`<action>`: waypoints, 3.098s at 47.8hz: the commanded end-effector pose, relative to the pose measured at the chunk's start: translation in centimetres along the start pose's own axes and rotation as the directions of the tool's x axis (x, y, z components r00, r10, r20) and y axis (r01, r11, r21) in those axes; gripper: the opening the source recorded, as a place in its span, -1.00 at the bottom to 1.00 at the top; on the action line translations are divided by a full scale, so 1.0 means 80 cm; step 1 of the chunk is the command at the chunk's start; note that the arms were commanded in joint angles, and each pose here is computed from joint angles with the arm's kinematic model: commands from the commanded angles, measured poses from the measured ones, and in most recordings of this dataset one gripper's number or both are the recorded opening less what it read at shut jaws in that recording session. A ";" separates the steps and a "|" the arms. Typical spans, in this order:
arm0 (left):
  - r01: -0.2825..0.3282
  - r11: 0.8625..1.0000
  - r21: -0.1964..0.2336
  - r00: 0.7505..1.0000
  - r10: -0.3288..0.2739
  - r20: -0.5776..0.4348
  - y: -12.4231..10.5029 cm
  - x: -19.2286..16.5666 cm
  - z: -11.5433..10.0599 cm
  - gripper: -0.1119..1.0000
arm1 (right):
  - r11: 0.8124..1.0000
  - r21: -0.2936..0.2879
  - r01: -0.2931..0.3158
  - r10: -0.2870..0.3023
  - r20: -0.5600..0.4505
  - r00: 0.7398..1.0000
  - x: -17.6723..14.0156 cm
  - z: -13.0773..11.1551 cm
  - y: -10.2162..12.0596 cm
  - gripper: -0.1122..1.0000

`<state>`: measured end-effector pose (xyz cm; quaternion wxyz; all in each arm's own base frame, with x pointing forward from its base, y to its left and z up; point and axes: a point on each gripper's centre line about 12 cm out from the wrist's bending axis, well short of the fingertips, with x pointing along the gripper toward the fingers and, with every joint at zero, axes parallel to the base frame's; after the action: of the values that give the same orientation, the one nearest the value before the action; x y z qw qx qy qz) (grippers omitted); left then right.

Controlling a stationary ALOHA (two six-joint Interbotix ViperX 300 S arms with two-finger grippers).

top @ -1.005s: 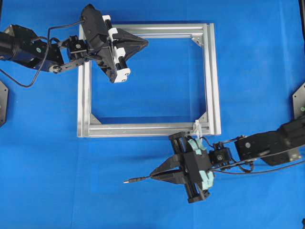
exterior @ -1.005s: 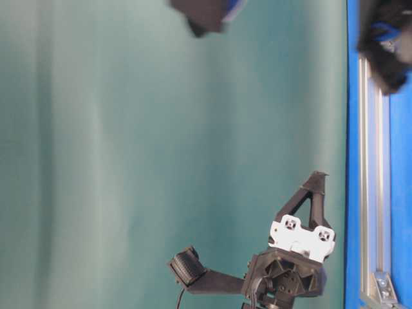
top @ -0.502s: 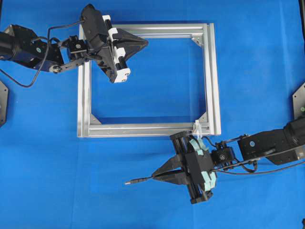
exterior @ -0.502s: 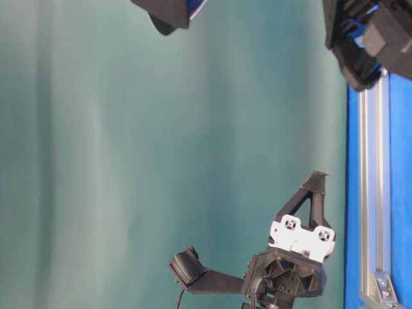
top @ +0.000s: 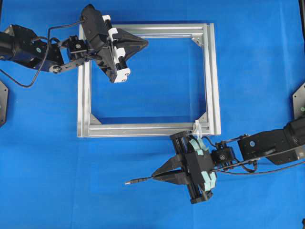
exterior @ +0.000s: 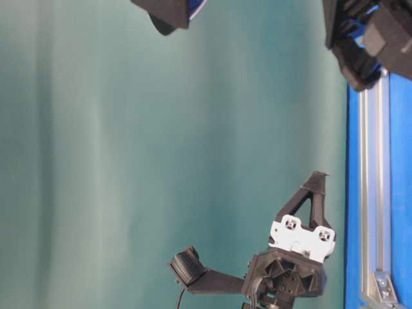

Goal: Insert the wire through the string loop located on the right side.
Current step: 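Lift the cable and carry it right toward the white zip-tie loop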

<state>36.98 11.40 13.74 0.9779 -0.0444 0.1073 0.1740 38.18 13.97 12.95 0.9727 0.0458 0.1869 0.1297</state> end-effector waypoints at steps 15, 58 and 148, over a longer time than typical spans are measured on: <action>0.003 1.000 0.000 0.999 -0.003 0.043 -0.001 -0.003 0.018 -0.79 | 1.000 0.000 -0.010 0.010 0.037 0.999 -0.006 0.017 0.004 -0.86; 0.004 1.000 -0.001 0.999 -0.004 0.040 -0.001 -0.007 0.016 -0.79 | 0.999 0.006 -0.034 0.034 -0.049 0.998 -0.184 -0.063 -0.006 -0.86; 0.012 1.000 0.002 0.998 -0.013 0.056 -0.004 -0.008 0.020 -0.79 | 0.985 0.077 0.157 -0.153 -0.046 0.987 -0.240 -0.082 -0.071 -0.86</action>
<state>36.68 11.12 13.81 0.9787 -0.0434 0.1052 0.1709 19.56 3.58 12.48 0.9713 0.0667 0.2235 0.0477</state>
